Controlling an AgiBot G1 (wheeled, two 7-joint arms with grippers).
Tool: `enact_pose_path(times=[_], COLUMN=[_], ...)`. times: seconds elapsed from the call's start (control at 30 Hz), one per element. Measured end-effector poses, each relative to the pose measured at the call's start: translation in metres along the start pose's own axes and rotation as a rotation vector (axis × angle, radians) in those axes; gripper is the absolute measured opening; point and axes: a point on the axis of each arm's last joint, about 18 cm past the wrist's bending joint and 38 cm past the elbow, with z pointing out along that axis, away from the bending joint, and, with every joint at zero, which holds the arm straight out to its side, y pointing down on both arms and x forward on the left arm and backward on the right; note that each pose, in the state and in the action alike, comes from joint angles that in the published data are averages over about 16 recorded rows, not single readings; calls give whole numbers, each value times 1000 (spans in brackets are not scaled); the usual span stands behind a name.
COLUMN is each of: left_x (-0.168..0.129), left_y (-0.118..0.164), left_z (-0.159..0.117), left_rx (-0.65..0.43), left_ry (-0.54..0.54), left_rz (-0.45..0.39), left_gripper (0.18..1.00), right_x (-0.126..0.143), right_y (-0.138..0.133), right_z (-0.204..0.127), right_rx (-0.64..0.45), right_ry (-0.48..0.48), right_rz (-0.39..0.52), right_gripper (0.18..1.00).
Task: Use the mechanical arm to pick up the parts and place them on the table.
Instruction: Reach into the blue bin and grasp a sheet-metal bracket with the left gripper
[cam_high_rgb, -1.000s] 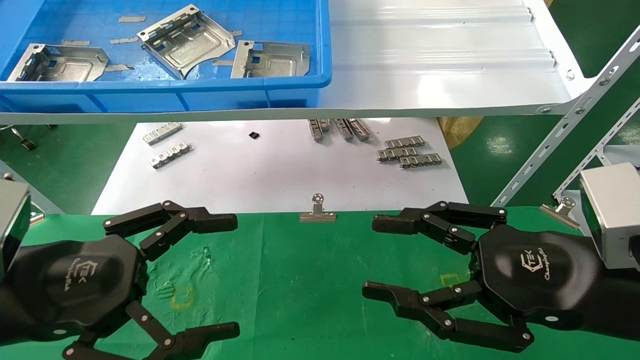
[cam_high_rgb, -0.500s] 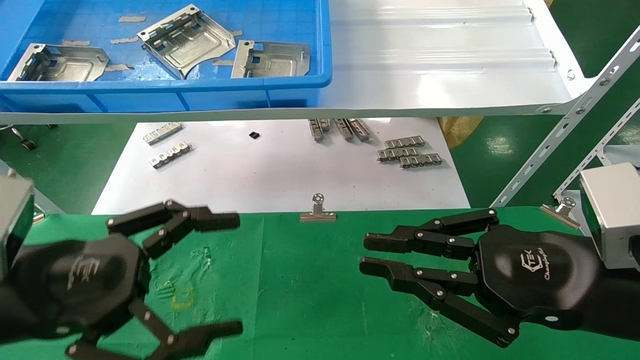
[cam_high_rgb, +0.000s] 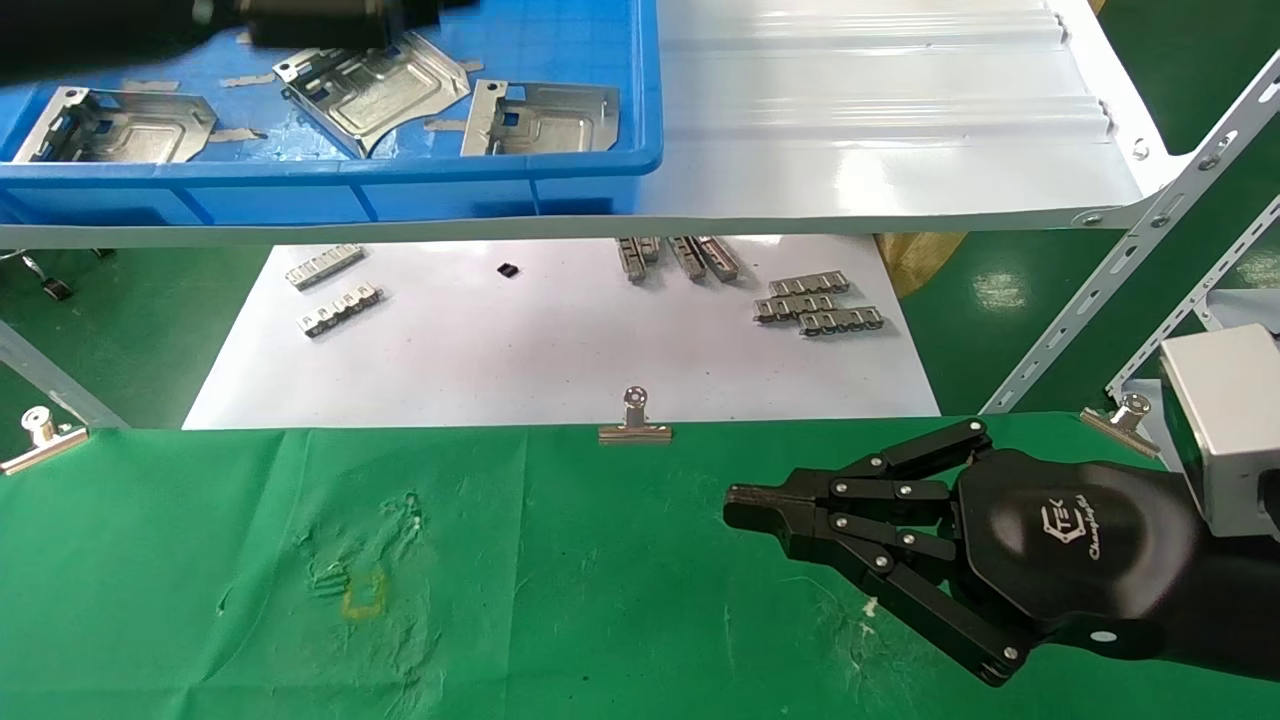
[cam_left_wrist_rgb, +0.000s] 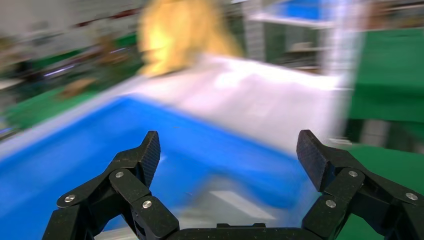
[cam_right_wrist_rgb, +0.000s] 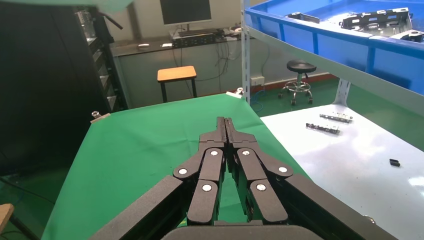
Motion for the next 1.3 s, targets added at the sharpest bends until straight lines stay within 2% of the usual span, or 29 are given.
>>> enact_pose_path(times=[0.23, 0.43, 0.77, 0.97, 1.13, 1.3], left_x=[-55, -74, -78, -77, -76, -75], left_y=[10, 21, 31, 34, 37, 40], left_z=[35, 43, 38, 33, 27, 20], left_rx=[-161, -289, -377, -394, -410, -427], left_ry=[-252, -362, -385, -372, -359, -346], left_rz=[28, 66, 56, 32, 21, 17], left_gripper=[1001, 997, 954, 883, 794, 667], right_x=[0, 0, 0, 0, 0, 0], right_y=[0, 0, 0, 0, 0, 0], right_z=[0, 0, 0, 0, 0, 0], right_rx=[0, 0, 0, 0, 0, 0], right_ry=[0, 0, 0, 0, 0, 0], right_rz=[0, 0, 0, 0, 0, 0], right_gripper=[195, 192, 192, 192, 192, 192])
